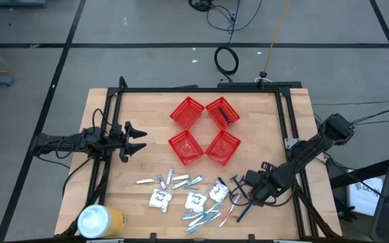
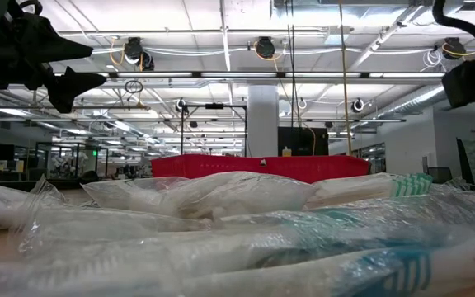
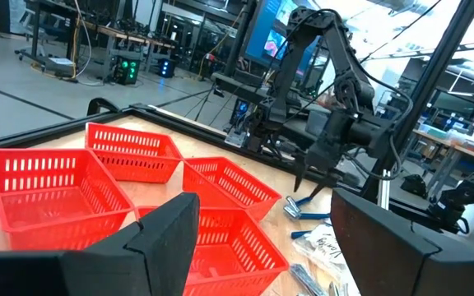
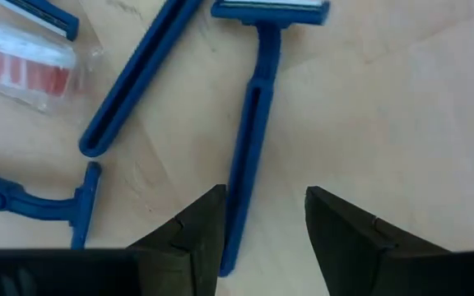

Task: Pick & Place Travel size toiletries
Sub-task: Put the blue razor into the top right red bin

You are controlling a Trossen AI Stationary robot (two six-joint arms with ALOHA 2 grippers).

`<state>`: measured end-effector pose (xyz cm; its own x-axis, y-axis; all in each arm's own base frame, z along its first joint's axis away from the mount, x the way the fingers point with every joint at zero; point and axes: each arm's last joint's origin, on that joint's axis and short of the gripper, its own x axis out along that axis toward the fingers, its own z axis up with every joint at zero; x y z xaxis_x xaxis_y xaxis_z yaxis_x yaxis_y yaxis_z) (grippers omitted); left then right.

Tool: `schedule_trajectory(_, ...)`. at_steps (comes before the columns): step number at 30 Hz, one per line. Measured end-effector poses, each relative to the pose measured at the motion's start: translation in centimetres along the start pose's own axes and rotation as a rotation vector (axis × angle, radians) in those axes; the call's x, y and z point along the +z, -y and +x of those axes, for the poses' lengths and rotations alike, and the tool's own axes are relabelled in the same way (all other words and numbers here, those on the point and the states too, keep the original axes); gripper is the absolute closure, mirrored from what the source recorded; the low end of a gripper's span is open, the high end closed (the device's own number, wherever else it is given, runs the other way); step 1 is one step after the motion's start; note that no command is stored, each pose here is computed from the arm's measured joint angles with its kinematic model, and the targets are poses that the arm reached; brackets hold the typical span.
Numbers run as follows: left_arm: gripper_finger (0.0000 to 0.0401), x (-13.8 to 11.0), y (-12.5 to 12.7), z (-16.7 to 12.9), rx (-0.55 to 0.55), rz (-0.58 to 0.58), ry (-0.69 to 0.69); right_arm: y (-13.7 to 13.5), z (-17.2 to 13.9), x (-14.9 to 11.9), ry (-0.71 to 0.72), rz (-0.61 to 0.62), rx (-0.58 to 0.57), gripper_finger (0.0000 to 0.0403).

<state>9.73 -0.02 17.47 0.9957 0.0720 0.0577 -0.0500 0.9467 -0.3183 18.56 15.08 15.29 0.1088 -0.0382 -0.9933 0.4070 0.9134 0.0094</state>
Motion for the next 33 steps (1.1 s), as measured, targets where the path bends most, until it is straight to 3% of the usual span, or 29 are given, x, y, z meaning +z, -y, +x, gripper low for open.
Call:
schedule_trajectory(5,0.013,0.0,0.0,0.0,0.0,0.0,0.0,-0.8,-0.1,-0.3,0.006,0.016,0.068,0.0248)
schedule_trajectory(19,0.013,0.0,0.0,0.0,0.0,0.0,0.0,-0.4,-0.1,-0.8,-0.018,-0.002,0.017,0.0248)
schedule_trajectory(33,0.013,0.0,0.0,0.0,0.0,0.0,0.0,0.0,1.3,-1.6,-0.004,0.081,0.057,0.0248)
